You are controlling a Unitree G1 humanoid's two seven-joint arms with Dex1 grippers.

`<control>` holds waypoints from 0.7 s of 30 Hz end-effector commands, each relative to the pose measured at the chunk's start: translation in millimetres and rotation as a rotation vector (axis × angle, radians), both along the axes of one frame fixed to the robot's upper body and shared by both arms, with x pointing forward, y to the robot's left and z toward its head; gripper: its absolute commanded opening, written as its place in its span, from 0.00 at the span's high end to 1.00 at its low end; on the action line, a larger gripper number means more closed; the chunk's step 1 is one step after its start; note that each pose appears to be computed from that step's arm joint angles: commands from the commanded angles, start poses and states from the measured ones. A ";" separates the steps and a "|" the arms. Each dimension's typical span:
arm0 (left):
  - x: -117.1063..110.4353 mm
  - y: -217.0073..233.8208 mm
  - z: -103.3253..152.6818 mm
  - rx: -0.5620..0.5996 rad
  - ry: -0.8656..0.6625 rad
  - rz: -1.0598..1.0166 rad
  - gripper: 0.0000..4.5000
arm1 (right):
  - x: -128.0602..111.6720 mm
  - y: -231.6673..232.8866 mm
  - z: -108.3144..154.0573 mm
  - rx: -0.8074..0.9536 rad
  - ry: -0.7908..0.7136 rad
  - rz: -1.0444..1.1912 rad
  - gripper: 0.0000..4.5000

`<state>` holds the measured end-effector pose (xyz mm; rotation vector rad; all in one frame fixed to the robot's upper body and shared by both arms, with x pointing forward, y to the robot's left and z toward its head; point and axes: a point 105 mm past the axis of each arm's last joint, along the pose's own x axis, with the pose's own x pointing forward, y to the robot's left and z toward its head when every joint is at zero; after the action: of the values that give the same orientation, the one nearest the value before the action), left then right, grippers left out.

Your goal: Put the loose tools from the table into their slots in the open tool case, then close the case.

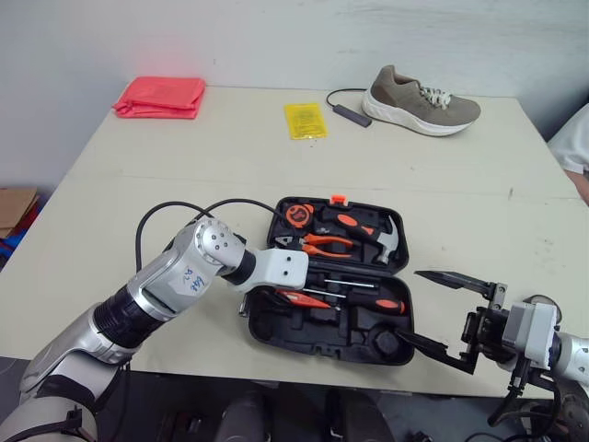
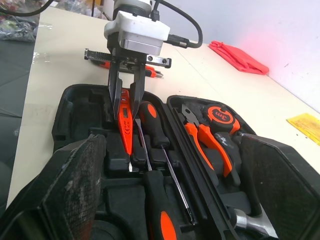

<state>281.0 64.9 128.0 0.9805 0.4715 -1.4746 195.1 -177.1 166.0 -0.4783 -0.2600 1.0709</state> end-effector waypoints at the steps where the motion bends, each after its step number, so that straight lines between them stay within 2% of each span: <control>1: 5.4 7.7 -6.5 0.025 -0.014 0.036 0.93 | -3.6 5.7 7.5 -0.009 -0.033 0.025 0.00; 4: 6.2 6.5 -5.6 0.014 -0.033 0.028 0.93 | -3.4 5.7 7.8 -0.009 -0.033 0.024 0.00; 6: 4.1 3.3 -3.0 -0.010 -0.039 0.007 0.70 | -3.5 5.9 8.1 -0.008 -0.032 0.026 0.00; 8: 2.0 2.1 1.3 -0.027 -0.042 -0.011 0.52 | -3.6 5.9 8.6 -0.008 -0.031 0.027 0.00; 17: -10.3 15.6 36.5 -0.088 -0.010 -0.059 0.52 | -5.0 4.8 8.6 -0.010 -0.015 0.027 0.00; 19: -5.9 18.1 39.4 -0.144 -0.036 -0.079 0.52 | -5.6 4.5 8.3 -0.010 -0.013 0.027 0.00; 21: -0.8 13.5 46.8 -0.285 -0.067 -0.104 0.52 | -5.9 3.9 8.0 -0.010 -0.010 0.024 0.00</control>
<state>278.3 81.8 164.3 0.8768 0.2716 -1.5392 193.7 -175.6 165.4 -0.4725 -0.2408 1.0823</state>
